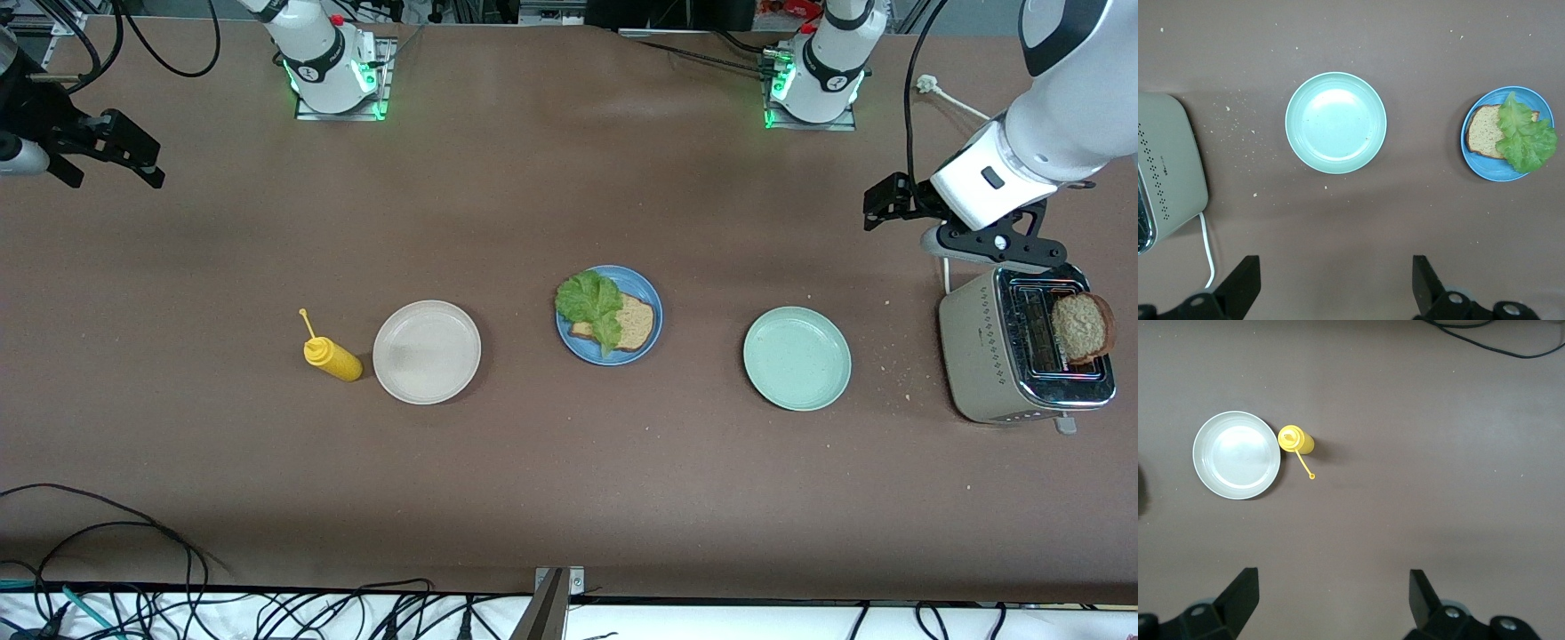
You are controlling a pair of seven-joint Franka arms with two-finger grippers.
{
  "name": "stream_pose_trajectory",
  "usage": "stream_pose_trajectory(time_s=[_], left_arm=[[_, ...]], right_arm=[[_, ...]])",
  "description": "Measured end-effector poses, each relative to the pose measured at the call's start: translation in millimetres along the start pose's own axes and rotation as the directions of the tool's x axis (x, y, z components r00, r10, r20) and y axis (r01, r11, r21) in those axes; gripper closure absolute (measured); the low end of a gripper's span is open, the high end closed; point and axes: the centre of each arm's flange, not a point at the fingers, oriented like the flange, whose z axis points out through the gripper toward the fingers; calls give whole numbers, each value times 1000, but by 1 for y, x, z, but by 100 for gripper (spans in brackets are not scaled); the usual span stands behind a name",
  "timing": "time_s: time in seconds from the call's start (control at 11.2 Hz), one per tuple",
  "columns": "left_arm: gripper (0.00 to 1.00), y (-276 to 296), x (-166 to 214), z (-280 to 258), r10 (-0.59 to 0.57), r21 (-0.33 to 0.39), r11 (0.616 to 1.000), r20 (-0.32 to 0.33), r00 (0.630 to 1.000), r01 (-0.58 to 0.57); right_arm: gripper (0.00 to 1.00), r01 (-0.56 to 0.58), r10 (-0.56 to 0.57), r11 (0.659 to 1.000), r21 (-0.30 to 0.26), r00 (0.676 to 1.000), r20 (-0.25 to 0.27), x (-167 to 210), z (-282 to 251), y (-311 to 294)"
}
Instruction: Make sandwich in blue plate with both arms
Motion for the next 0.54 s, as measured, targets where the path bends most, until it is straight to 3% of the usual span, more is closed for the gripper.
stream_pose_trajectory(time_s=[0.54], left_arm=[[0, 0, 0, 0, 1, 0, 1000, 0, 1000, -1]], right_arm=[[0, 0, 0, 1000, 0, 1000, 5, 1, 2, 0]])
